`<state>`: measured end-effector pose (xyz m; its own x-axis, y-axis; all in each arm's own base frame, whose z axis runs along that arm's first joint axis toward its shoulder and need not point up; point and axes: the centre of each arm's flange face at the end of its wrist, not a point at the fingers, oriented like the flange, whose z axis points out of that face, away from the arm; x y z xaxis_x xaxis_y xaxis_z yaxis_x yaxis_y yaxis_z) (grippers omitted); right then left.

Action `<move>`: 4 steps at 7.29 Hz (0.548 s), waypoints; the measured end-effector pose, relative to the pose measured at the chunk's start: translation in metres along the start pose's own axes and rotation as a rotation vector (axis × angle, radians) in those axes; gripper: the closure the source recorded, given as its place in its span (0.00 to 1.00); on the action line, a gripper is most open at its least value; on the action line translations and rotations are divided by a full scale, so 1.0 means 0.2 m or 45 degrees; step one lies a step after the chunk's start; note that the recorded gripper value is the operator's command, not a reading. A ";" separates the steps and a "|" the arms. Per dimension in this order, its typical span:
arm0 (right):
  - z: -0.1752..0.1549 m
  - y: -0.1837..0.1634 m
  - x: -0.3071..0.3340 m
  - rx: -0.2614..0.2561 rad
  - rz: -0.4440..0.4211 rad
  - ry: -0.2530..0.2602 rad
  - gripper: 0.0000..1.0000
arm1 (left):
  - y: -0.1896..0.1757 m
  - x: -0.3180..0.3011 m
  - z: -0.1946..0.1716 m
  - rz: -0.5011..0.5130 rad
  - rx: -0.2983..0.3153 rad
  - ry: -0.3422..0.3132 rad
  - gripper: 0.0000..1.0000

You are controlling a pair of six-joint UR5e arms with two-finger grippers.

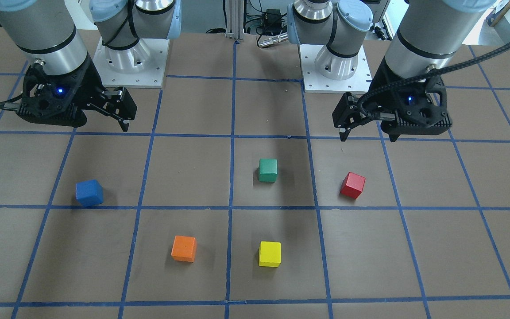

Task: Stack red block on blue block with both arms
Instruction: 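Move the left gripper down toward the red cube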

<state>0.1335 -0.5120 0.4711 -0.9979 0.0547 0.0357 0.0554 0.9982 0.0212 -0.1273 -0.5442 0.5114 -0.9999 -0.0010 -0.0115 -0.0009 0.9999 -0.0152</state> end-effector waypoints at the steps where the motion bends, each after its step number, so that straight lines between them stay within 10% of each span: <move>1: 0.00 0.00 0.00 -0.001 0.002 0.001 0.00 | 0.02 0.00 -0.02 -0.001 -0.016 0.000 0.00; 4: 0.01 -0.01 0.01 -0.002 0.001 0.002 0.00 | 0.08 0.00 0.02 0.010 -0.068 -0.004 0.00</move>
<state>0.1319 -0.5133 0.4693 -0.9978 0.0554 0.0370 0.0563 0.9981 0.0232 -0.1277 -0.5279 0.5071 -0.9999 0.0068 -0.0145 0.0063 0.9992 0.0384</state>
